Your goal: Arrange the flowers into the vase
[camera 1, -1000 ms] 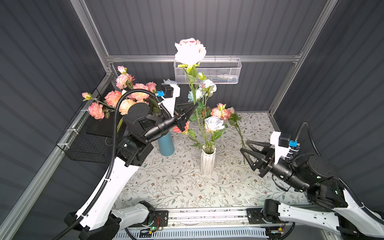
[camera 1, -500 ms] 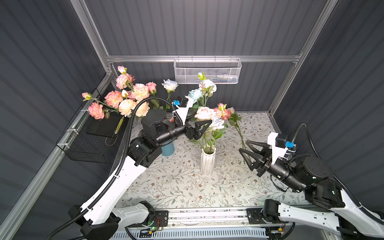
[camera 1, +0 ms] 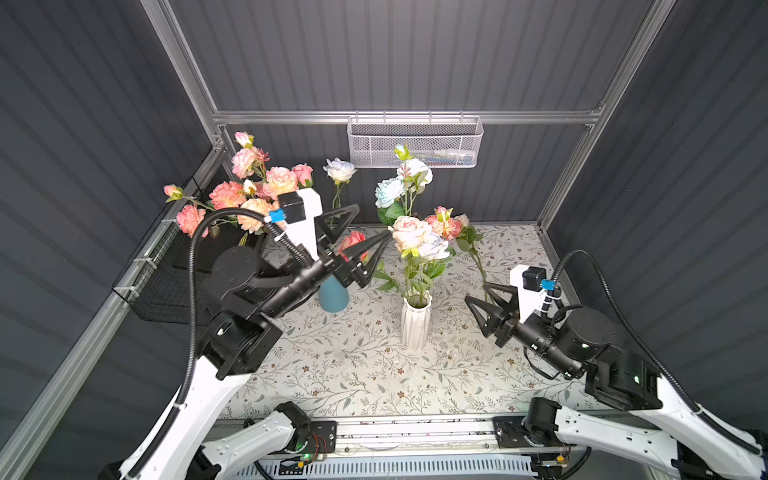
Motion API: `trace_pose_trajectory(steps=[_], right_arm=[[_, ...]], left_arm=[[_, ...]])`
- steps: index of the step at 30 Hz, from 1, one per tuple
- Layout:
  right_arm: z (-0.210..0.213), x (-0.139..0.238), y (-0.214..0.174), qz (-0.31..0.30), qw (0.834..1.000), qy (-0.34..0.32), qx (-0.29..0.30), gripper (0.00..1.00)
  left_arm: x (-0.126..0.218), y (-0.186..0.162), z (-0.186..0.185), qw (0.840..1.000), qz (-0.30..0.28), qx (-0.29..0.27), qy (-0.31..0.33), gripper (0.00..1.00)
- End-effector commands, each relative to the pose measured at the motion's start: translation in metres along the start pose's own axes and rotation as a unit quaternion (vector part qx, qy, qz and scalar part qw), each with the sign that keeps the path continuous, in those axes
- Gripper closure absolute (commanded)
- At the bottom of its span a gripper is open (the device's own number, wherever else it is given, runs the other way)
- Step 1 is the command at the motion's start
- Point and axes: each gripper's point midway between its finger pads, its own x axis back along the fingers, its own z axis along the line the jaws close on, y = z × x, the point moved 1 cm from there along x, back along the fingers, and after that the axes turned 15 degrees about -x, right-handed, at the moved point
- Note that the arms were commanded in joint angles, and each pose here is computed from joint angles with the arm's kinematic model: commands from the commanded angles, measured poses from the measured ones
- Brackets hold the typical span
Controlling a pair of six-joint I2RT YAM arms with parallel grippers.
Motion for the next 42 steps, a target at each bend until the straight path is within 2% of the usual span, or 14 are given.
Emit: trace_pose_trajectory(steps=[1, 3, 9, 14, 20, 26, 33, 42], right_arm=[[-0.026, -0.012, -0.028, 0.044, 0.998, -0.025, -0.043, 0.38], [-0.046, -0.02, -0.041, 0.058, 0.995, -0.046, -0.063, 0.38], [-0.108, -0.046, -0.079, 0.108, 0.979, -0.118, -0.124, 0.38], [-0.163, -0.062, -0.104, 0.135, 0.96, -0.177, -0.17, 0.38], [-0.229, -0.078, -0.117, 0.151, 0.931, -0.242, -0.226, 0.38], [-0.311, -0.096, -0.127, 0.194, 0.883, -0.338, -0.26, 0.42], [-0.374, -0.121, -0.142, 0.269, 0.832, -0.426, -0.231, 0.46], [-0.407, -0.143, -0.159, 0.337, 0.794, -0.457, -0.217, 0.55]], left_arm=[[0.022, -0.013, 0.007, 0.999, 0.001, 0.03, 0.039, 0.0], [0.041, -0.029, 0.009, 0.997, 0.011, 0.043, 0.06, 0.0], [0.089, -0.12, 0.019, 0.981, 0.097, 0.1, 0.135, 0.0], [0.127, -0.196, 0.024, 0.955, 0.171, 0.148, 0.19, 0.0], [0.157, -0.262, 0.028, 0.922, 0.224, 0.201, 0.243, 0.0], [0.156, -0.278, 0.022, 0.915, 0.25, 0.216, 0.23, 0.0], [0.153, -0.278, 0.018, 0.918, 0.251, 0.22, 0.216, 0.0], [0.156, -0.277, 0.018, 0.918, 0.25, 0.217, 0.218, 0.0]])
